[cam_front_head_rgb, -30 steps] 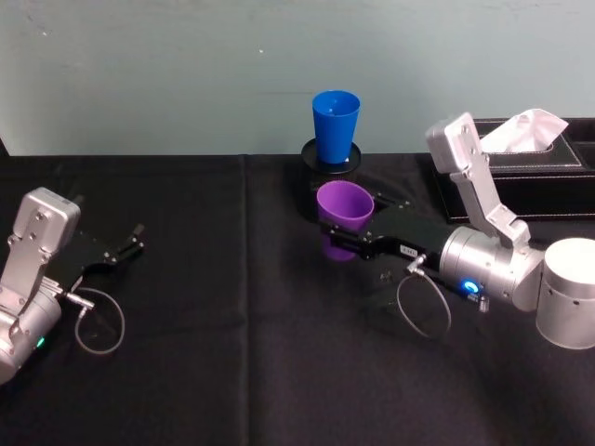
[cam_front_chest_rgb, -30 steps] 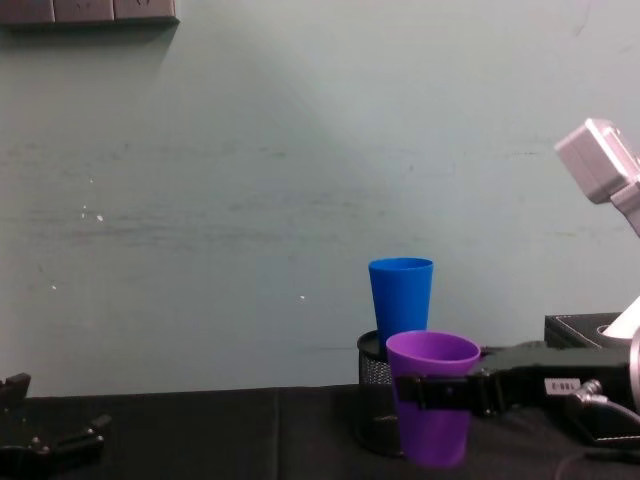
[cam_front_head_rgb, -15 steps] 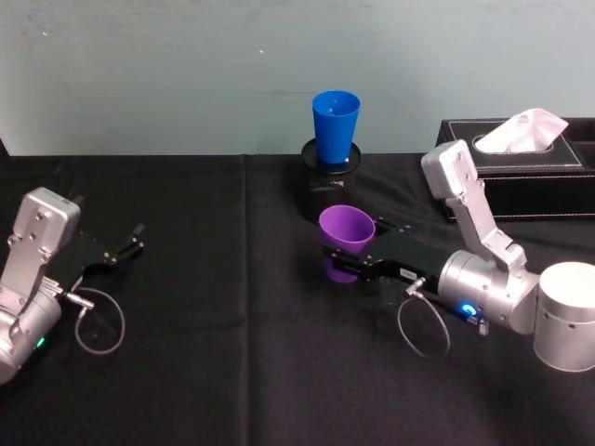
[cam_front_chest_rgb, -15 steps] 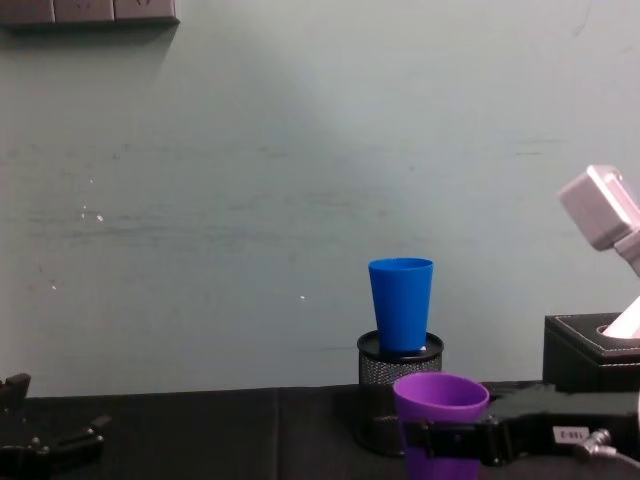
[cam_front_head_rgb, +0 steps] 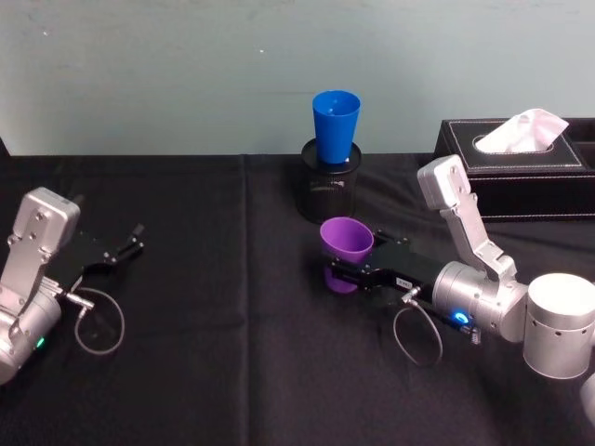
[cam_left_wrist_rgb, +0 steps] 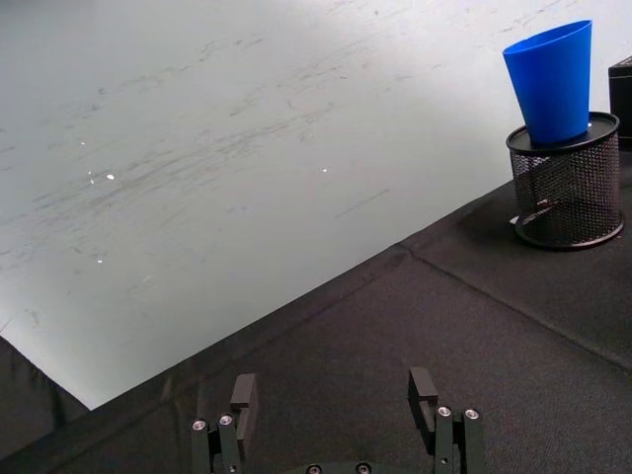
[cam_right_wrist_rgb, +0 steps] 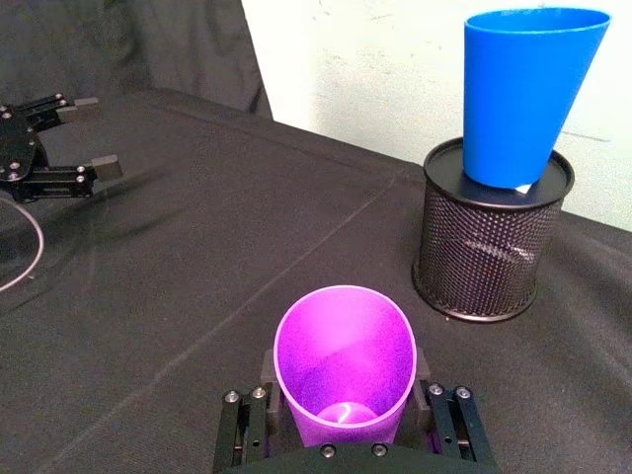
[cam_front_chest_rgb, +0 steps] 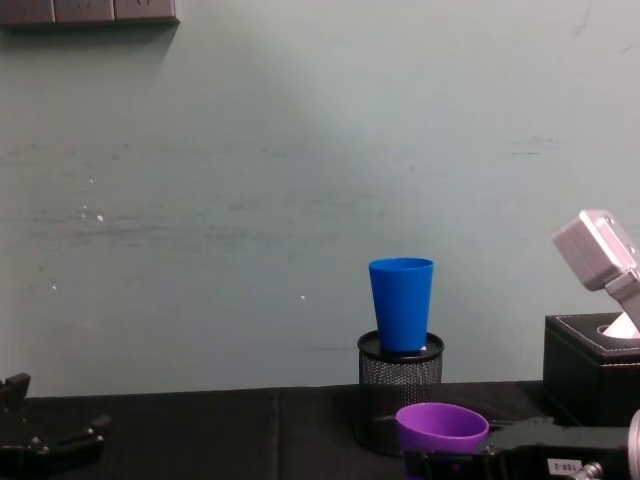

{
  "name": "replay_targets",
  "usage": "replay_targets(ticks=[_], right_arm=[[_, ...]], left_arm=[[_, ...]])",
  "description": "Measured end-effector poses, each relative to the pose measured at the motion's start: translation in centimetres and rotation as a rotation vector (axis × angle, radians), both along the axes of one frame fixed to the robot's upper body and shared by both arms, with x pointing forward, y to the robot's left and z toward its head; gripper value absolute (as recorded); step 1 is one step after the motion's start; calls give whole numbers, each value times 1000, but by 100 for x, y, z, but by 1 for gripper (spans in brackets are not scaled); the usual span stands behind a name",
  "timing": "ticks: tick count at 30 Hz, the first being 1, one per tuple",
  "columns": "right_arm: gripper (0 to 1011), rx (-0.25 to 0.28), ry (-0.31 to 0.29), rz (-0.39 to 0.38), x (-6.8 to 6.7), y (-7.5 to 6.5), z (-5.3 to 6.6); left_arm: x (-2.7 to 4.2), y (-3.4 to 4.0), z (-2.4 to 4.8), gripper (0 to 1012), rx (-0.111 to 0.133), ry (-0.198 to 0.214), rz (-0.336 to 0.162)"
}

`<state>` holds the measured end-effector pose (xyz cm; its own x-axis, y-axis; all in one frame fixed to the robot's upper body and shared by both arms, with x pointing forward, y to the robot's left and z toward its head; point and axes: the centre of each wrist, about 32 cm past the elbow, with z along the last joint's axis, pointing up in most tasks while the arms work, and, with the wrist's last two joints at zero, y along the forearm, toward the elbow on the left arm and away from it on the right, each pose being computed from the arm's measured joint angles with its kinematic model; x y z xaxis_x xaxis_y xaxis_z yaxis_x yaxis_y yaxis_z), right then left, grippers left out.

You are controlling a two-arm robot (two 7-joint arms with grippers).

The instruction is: Pick up one cup with a gripper and tap it against the other cup.

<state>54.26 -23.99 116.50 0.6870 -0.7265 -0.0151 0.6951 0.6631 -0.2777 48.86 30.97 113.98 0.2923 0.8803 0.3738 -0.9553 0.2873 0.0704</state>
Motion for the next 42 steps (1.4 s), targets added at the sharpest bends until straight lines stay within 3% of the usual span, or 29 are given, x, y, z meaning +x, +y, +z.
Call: replay_targets(ticks=[11, 23, 33, 42], right_arm=[[729, 11, 17, 4, 10, -8, -34], [991, 10, 25, 1, -19, -8, 2], [1003, 25, -14, 1, -171, -19, 155], [1003, 31, -59, -46, -429, -124, 274]], left_arm=[[0, 0, 0, 1000, 0, 0, 0], [0, 0, 0, 1000, 0, 0, 0], [0, 0, 0, 1000, 0, 0, 0], [0, 0, 0, 1000, 0, 0, 0]])
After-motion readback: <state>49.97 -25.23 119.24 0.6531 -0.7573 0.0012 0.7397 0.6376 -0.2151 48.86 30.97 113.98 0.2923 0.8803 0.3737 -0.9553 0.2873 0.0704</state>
